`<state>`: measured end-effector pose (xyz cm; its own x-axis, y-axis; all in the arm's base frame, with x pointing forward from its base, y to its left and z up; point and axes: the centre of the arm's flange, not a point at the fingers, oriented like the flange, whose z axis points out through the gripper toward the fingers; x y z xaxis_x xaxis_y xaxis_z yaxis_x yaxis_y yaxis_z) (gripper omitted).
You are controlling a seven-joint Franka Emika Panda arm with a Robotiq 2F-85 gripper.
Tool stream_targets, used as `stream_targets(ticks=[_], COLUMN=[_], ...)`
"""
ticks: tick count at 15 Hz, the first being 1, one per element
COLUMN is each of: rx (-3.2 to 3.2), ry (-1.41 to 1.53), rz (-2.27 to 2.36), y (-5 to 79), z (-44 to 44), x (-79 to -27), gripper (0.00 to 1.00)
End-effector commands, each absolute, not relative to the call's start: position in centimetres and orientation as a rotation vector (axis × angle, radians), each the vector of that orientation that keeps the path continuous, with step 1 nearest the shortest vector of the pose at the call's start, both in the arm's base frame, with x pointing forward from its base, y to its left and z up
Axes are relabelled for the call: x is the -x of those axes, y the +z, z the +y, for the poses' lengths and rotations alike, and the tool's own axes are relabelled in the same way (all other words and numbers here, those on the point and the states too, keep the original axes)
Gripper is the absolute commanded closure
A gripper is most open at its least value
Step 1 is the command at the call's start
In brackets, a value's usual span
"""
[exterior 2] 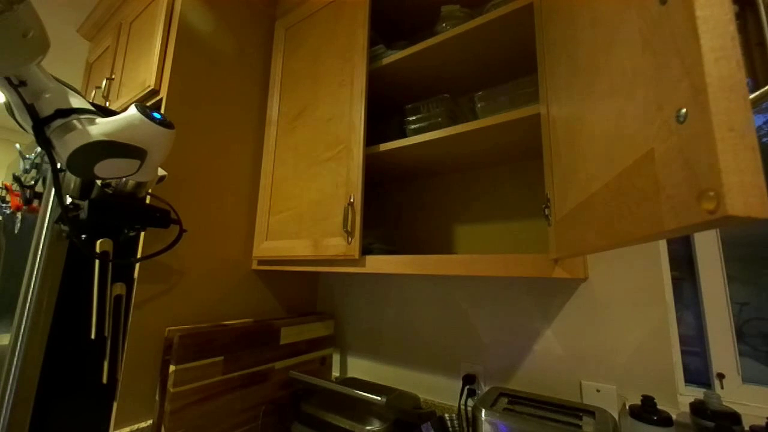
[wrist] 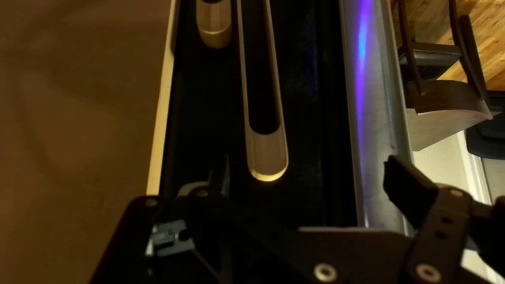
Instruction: Put one of the wooden objects in the upper cabinet
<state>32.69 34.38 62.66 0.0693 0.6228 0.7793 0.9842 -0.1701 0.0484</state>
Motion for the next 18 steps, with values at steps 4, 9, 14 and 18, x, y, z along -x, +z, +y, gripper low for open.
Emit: stream_targets(ticks=[4,9,14,18], rx=[1.752,1.718,1.700,1.685], ry=[-0.889,-0.911,-0.955,-0.956], rz=[-1.563,-1.607,-1.658,-1.685], y=[61.9,61.6,61.9,61.9], z=[35.6,36.0,35.7,35.8], x=[-35.1,-35.6,-35.7,-35.5], gripper=[0.00,0.33,0.66,0.91])
